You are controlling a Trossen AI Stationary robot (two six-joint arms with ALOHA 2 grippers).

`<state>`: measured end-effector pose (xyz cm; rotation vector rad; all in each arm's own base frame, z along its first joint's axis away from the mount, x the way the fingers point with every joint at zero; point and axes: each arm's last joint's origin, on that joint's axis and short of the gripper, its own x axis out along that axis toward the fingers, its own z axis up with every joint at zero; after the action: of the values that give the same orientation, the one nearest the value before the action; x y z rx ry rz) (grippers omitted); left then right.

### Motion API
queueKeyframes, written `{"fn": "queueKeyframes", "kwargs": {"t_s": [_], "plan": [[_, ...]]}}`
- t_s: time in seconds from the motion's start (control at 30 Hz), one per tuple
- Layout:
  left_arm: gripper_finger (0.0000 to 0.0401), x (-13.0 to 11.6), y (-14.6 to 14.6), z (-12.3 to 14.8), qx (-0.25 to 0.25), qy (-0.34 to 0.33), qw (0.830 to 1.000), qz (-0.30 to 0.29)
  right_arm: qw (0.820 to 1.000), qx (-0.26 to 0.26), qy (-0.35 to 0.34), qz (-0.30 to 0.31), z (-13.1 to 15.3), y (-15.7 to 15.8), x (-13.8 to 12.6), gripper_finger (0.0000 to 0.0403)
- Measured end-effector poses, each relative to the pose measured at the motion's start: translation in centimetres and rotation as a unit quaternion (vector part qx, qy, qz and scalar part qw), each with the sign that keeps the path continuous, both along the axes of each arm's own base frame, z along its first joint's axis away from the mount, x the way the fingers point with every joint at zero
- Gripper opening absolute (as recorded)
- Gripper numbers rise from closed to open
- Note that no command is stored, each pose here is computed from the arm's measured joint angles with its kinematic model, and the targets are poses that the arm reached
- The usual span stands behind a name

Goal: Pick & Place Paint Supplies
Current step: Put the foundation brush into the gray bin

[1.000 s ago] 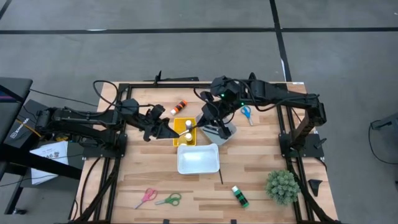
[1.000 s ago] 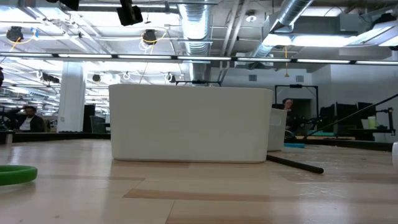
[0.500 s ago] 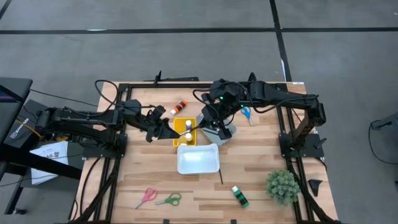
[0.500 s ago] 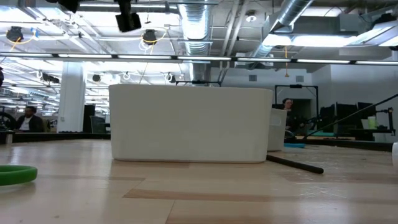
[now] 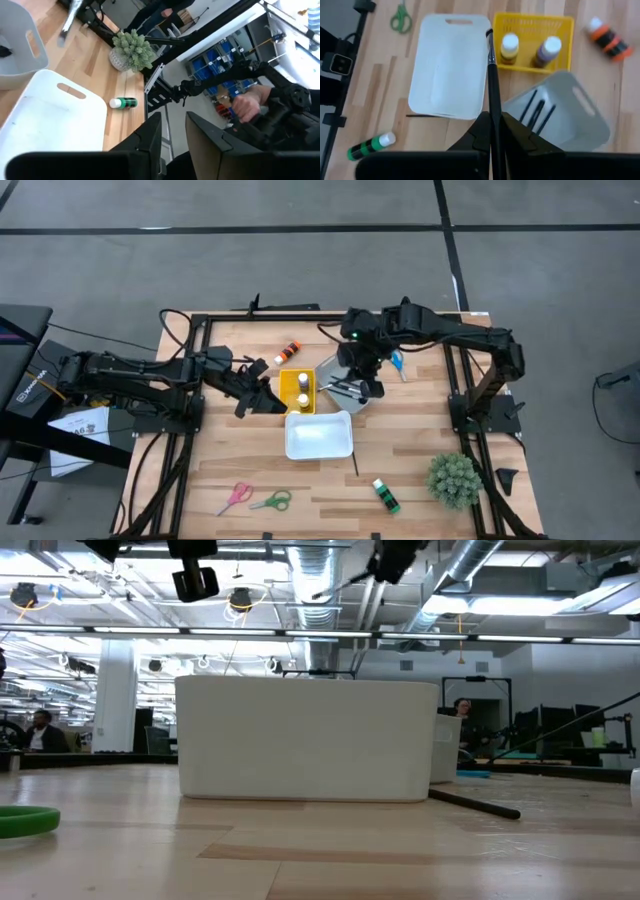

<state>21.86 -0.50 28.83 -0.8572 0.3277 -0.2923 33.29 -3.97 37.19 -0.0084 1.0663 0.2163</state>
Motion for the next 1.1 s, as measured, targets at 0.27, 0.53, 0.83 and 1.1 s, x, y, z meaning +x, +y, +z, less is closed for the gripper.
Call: {"fn": "queueKeyframes", "kwargs": {"t_s": [0.27,0.53,0.83,1.1], "plan": [[0.0081,0.0,0.0,-0.1,0.018,-0.003,1.0,-0.003,0.998,0.033,-0.008,-0.061,-3.4,0.6,-1.8,0.0017],[0.0082,-0.1,0.0,-0.6,0.044,0.016,0.999,-0.002,0.964,0.066,-0.092,-0.24,-7.4,0.3,-3.6,0.0017],[0.0077,-0.2,0.3,-1.3,0.078,0.046,0.995,0.037,0.936,0.089,-0.093,-0.327,-12.6,1.3,-4.4,0.0017],[0.0076,-0.3,0.4,-1.5,0.083,0.055,0.994,0.05,0.918,0.088,-0.123,-0.365,-16.8,1.9,-5.3,0.0017]]}}
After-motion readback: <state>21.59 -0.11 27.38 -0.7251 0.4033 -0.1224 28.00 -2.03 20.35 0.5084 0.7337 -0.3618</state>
